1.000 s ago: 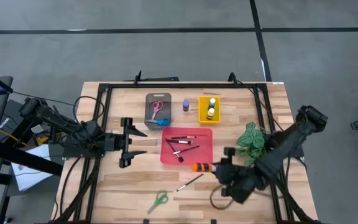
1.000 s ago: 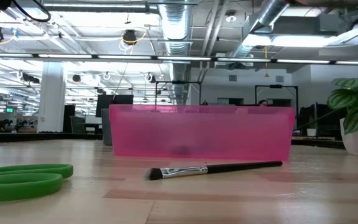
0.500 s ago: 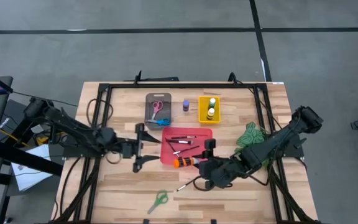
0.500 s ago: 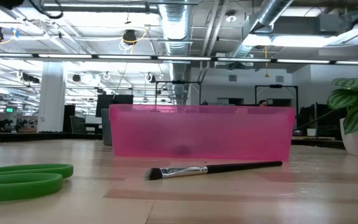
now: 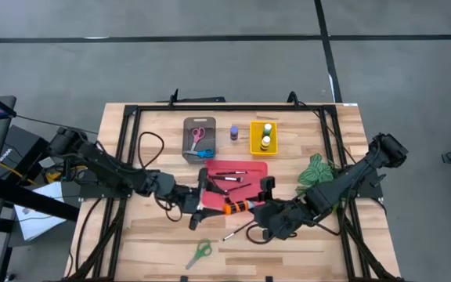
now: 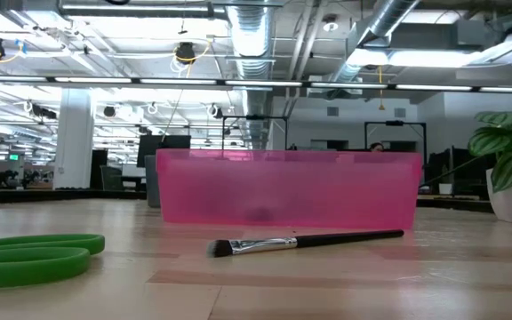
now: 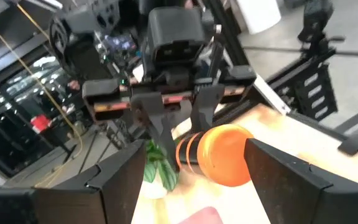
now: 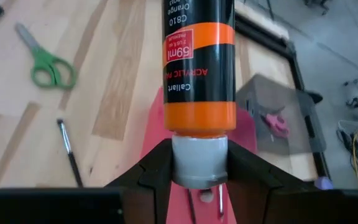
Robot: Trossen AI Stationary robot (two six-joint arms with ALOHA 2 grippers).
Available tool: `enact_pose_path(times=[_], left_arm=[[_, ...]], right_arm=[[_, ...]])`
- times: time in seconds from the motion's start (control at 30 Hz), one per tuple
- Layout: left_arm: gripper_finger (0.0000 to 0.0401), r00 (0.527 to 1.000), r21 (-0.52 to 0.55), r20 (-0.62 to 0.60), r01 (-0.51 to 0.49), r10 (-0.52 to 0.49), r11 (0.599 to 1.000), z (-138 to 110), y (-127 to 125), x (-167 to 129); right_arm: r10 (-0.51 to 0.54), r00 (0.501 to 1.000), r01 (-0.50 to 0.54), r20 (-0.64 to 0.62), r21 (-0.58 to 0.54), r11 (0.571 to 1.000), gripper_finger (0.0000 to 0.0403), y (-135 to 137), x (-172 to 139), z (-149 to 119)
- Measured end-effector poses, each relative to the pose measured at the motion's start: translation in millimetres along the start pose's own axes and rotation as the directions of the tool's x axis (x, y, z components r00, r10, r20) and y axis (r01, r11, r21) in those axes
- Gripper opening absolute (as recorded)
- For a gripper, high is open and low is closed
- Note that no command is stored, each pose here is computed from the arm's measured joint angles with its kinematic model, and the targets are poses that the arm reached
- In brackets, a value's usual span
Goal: Pick & Place Paint Supplies
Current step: Put the orange paint bottle into the yellow bin
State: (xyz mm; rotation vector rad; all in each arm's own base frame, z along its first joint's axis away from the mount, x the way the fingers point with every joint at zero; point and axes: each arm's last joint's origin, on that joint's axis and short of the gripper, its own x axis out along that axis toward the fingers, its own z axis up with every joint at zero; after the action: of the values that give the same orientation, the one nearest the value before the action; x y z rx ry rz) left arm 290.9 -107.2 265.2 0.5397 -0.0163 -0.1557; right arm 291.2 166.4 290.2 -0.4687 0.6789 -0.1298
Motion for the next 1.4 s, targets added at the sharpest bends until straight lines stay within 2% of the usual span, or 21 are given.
enact_pose_path(times=[0.17,0.43,0.63,0.93,1.4], left_arm=[[0.0267,0.999,0.008,-0.043,-0.007,0.008,1.000,-2.2,0.1,0.6],[0.0267,0.998,-0.059,-0.056,-0.013,0.010,0.998,8.8,8.1,-13.8],[0.0268,0.996,-0.059,-0.084,0.005,-0.010,0.998,2.9,3.1,-10.0],[0.0285,0.999,-0.069,-0.033,0.012,-0.014,0.998,5.8,3.3,-7.3],[0.0278,1.000,-0.095,-0.003,0.000,0.000,0.995,6.2,4.8,-4.7]], right_arm=[[-0.022,0.999,0.023,-0.032,0.028,0.999,0.0117,5.0,-5.2,-5.3],[-0.070,0.998,0.070,-0.010,0.008,0.998,0.0117,11.9,-12.9,-5.3],[-0.082,0.997,0.082,0.006,0.026,0.996,0.0117,7.0,-8.7,-2.0],[-0.079,0.997,0.079,0.010,0.049,0.996,0.0117,0.2,-2.6,0.6],[-0.083,0.996,0.081,0.041,0.063,0.995,0.0117,-1.5,-1.3,4.8]])
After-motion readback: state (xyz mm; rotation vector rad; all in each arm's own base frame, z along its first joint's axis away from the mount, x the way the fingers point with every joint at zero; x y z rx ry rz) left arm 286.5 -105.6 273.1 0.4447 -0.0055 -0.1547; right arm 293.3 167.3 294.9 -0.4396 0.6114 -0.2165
